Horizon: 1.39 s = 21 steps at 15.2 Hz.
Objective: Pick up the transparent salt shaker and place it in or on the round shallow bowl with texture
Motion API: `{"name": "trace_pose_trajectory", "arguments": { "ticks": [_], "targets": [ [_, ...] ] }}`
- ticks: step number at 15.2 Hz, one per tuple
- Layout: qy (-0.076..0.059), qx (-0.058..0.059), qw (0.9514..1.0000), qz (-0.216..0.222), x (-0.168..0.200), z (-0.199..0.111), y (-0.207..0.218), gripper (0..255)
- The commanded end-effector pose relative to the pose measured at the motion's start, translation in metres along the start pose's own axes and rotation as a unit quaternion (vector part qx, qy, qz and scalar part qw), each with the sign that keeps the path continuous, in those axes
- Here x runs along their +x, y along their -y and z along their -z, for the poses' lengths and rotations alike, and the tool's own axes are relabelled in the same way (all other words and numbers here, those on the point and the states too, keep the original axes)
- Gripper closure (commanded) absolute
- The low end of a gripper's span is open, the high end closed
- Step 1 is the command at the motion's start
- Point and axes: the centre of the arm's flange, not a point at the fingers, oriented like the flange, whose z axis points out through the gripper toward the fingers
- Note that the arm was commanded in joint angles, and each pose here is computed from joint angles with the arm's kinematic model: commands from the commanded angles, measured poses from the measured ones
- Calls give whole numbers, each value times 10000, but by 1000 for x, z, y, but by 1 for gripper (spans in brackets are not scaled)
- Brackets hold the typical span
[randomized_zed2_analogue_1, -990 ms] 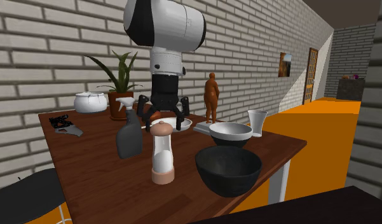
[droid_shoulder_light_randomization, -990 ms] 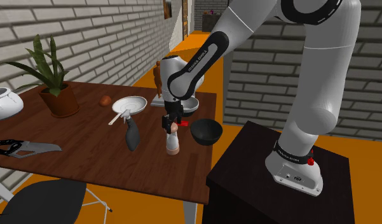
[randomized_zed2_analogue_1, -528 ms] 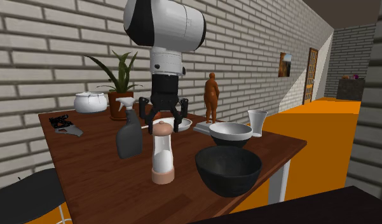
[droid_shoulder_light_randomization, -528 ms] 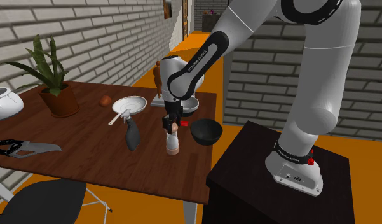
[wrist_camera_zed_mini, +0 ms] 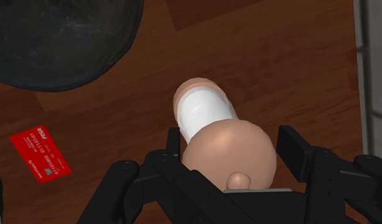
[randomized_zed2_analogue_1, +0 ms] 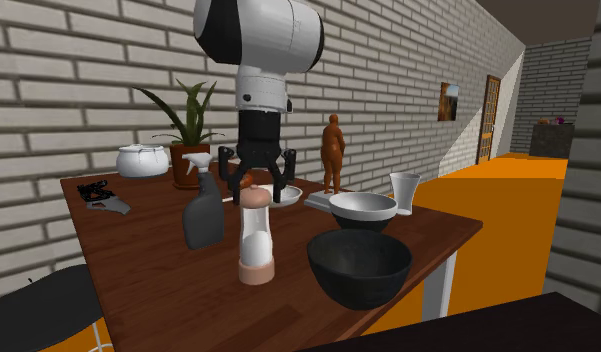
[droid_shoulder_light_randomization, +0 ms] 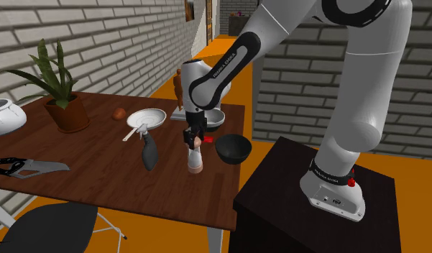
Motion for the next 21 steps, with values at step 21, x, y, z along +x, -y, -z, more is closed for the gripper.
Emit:
{"name": "trace_pose_trajectory", "arguments": {
  "ticks": [21],
  "targets": [
    [0, 0, 10000, 0, -5, 115, 9, 255]
  ]
}}
